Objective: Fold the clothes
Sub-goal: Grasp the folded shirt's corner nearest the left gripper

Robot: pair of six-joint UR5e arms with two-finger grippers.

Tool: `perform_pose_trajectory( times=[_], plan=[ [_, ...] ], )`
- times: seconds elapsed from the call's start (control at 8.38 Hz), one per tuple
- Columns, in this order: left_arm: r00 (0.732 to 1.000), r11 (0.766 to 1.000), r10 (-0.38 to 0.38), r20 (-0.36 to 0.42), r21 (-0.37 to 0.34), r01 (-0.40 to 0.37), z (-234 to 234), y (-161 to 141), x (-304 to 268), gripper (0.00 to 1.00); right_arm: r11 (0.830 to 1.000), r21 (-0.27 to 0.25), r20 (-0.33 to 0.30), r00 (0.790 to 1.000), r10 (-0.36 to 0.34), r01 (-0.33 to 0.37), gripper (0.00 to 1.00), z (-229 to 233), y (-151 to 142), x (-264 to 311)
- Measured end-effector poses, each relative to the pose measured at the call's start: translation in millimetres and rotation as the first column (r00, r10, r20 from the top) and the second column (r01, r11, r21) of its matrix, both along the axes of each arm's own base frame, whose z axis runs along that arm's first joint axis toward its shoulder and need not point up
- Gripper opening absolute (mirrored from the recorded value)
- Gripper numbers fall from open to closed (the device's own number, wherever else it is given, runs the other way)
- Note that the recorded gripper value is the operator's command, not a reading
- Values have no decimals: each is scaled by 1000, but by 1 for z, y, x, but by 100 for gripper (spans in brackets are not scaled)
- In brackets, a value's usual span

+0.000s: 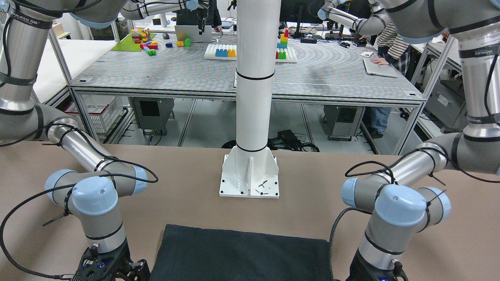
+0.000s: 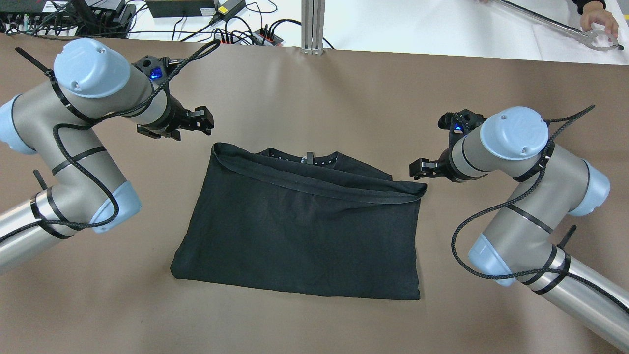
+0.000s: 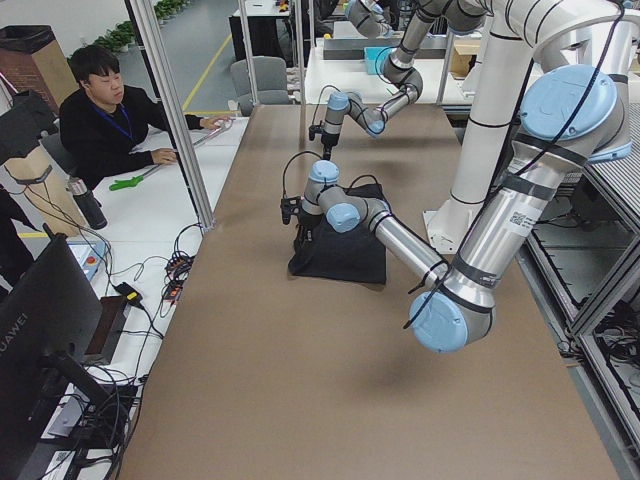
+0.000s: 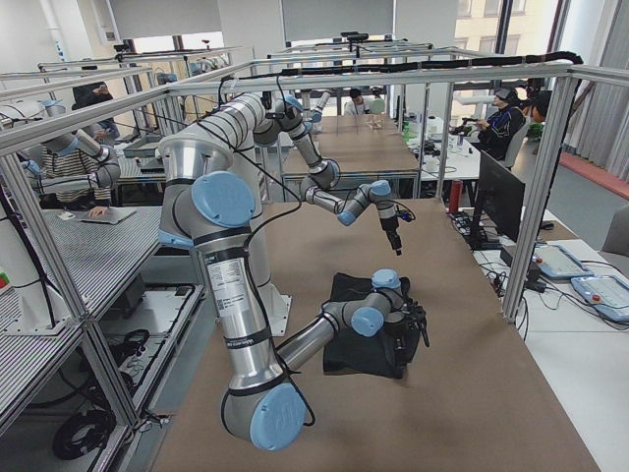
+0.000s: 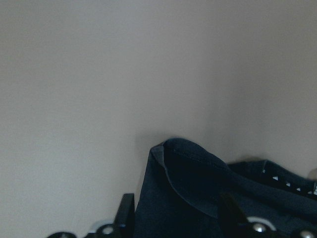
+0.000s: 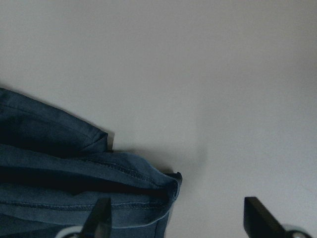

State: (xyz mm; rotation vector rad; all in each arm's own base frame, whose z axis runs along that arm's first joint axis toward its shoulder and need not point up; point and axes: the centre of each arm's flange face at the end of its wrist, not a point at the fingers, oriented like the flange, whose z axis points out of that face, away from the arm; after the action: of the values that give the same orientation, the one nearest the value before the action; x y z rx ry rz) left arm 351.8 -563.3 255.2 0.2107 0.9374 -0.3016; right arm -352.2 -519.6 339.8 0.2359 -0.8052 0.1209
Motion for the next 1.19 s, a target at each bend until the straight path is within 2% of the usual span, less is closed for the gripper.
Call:
perform_pose_trajectory(
  times=[0.12,0.36,0.84,1.19],
  plan=[
    [999,1000,29,-20,3,-29,1,7,-7,94,1000,9,1,1000,-8,8,94,-1,0,1],
    [995,996,84,-45,25,-83,18,40,-2,94,999,28,14,1000,-17,17,94,-7,4,2],
    [978,978,194,-75,87,-187,103,122,25,94,999,46,27,999,-25,23,94,-11,8,-1],
    [965,966,250,-78,84,-244,125,159,46,94,999,49,27,999,-24,23,94,-12,9,-2]
  ],
)
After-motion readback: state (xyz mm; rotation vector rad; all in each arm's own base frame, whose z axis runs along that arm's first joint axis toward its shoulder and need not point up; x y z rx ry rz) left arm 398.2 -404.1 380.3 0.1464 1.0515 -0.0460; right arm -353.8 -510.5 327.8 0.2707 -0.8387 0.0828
